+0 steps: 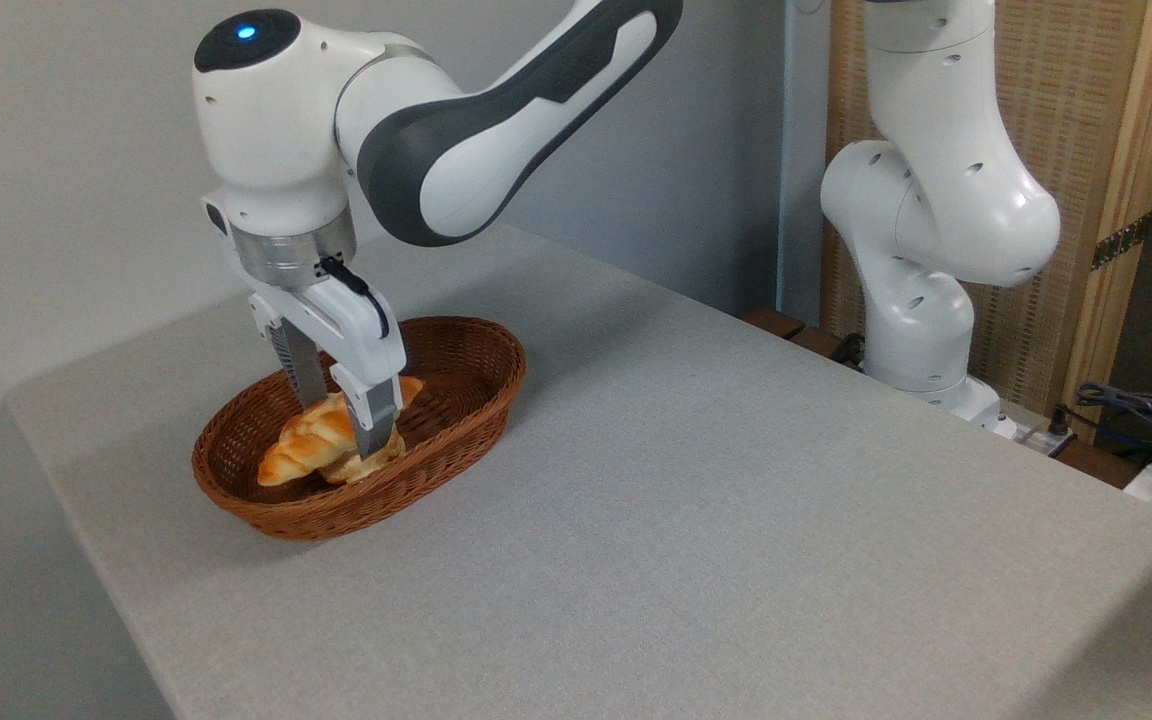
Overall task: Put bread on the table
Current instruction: 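Lower the open gripper into the basket around the braided roll, then close the gripper on the braided roll and lift it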
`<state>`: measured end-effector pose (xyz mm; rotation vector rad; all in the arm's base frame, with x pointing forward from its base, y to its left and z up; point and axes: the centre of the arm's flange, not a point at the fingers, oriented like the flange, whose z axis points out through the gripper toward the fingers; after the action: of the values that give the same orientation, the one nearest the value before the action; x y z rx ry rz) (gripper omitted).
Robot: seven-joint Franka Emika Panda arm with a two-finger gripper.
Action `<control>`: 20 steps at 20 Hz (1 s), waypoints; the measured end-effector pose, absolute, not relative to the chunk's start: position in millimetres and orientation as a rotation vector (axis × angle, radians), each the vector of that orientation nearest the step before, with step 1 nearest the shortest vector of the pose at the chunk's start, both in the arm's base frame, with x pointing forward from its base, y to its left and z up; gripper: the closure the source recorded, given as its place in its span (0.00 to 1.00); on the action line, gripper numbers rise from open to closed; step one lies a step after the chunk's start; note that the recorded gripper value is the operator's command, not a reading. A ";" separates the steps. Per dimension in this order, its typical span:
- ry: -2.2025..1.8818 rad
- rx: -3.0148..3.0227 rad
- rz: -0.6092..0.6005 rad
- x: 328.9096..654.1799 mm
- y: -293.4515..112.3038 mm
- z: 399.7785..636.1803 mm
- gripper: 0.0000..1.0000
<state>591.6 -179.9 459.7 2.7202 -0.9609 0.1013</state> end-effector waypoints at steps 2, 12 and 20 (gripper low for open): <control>-0.969 2.716 0.096 590.7 -184.4 457.8 0.20; -0.972 2.715 0.096 590.6 -185.8 457.9 0.69; -0.970 2.716 0.102 591.6 -185.0 459.8 0.68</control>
<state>591.6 -185.0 459.8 2.7160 -0.9702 0.1024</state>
